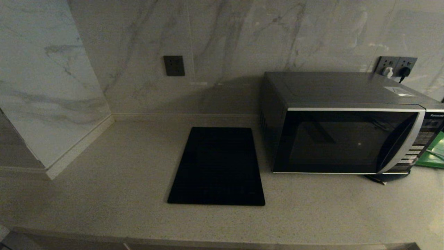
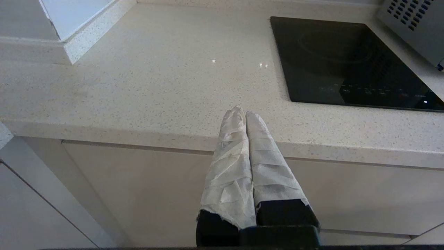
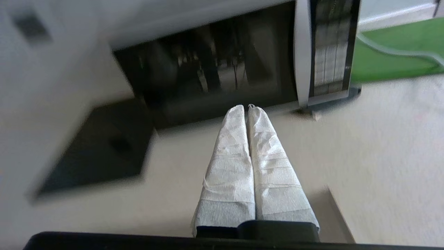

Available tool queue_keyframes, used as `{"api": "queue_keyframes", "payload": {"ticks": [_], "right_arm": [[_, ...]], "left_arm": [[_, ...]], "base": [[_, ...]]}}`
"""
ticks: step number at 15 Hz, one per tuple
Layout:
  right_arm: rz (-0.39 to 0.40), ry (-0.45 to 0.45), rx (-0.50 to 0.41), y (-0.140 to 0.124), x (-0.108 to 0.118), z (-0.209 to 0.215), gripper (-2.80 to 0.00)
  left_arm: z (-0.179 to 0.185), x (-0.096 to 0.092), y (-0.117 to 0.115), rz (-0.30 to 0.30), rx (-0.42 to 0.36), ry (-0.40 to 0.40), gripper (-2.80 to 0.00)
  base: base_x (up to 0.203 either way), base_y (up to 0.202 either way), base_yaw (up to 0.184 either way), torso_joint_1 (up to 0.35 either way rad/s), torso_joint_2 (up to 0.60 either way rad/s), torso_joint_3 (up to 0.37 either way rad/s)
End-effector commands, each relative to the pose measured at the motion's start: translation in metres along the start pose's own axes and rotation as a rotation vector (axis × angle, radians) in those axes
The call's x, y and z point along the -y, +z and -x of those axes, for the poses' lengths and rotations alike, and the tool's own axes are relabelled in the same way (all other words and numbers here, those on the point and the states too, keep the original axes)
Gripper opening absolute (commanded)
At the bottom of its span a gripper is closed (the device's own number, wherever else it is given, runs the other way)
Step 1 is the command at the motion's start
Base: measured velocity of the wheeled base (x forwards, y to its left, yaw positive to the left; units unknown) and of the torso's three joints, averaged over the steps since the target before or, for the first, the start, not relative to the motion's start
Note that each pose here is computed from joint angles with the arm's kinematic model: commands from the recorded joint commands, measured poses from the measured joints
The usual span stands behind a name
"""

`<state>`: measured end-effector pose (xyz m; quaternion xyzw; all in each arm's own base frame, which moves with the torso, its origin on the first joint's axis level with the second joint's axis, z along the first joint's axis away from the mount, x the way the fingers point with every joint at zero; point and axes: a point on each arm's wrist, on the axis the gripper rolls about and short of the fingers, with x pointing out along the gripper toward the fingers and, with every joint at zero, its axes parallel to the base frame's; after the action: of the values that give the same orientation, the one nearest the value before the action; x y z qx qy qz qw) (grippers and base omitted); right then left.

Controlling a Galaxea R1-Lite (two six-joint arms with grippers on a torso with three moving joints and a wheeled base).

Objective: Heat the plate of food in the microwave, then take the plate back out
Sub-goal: Open the microwave oven

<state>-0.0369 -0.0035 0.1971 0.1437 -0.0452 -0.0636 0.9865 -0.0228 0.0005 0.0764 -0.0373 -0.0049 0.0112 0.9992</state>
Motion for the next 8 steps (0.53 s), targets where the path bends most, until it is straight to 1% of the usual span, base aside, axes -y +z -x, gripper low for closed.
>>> {"api": "queue_keyframes", "payload": {"ticks": [1, 3, 5, 6, 7, 8], "right_arm": [[-0.029, -0.060, -0.050, 0.046, -0.018, -0.036, -2.80], [-0.043, -0.114, -0.046, 0.070, -0.027, -0.056, -2.80], [-0.030, -0.213, -0.054, 0.087, -0.033, -0.081, -2.80], [-0.004, -0.298, -0.068, 0.092, -0.032, -0.097, -2.80], [0.040, -0.414, -0.072, 0.096, -0.027, -0.111, -2.80], [0.107, -0.525, -0.091, 0.099, -0.018, -0.126, -2.80]], "left_arm": [[0.000, 0.000, 0.000, 0.001, 0.000, 0.000, -2.80], [0.000, 0.000, 0.000, 0.001, 0.000, 0.000, -2.80], [0.000, 0.000, 0.000, 0.001, 0.000, 0.000, -2.80], [0.000, 0.000, 0.000, 0.001, 0.000, 0.000, -2.80], [0.000, 0.000, 0.000, 0.001, 0.000, 0.000, -2.80], [0.000, 0.000, 0.000, 0.001, 0.000, 0.000, -2.80]], "base": [[0.000, 0.000, 0.000, 0.000, 0.00, 0.000], [0.000, 0.000, 0.000, 0.000, 0.00, 0.000], [0.000, 0.000, 0.000, 0.000, 0.00, 0.000], [0.000, 0.000, 0.000, 0.000, 0.00, 0.000], [0.000, 0.000, 0.000, 0.000, 0.00, 0.000], [0.000, 0.000, 0.000, 0.000, 0.00, 0.000]]}}
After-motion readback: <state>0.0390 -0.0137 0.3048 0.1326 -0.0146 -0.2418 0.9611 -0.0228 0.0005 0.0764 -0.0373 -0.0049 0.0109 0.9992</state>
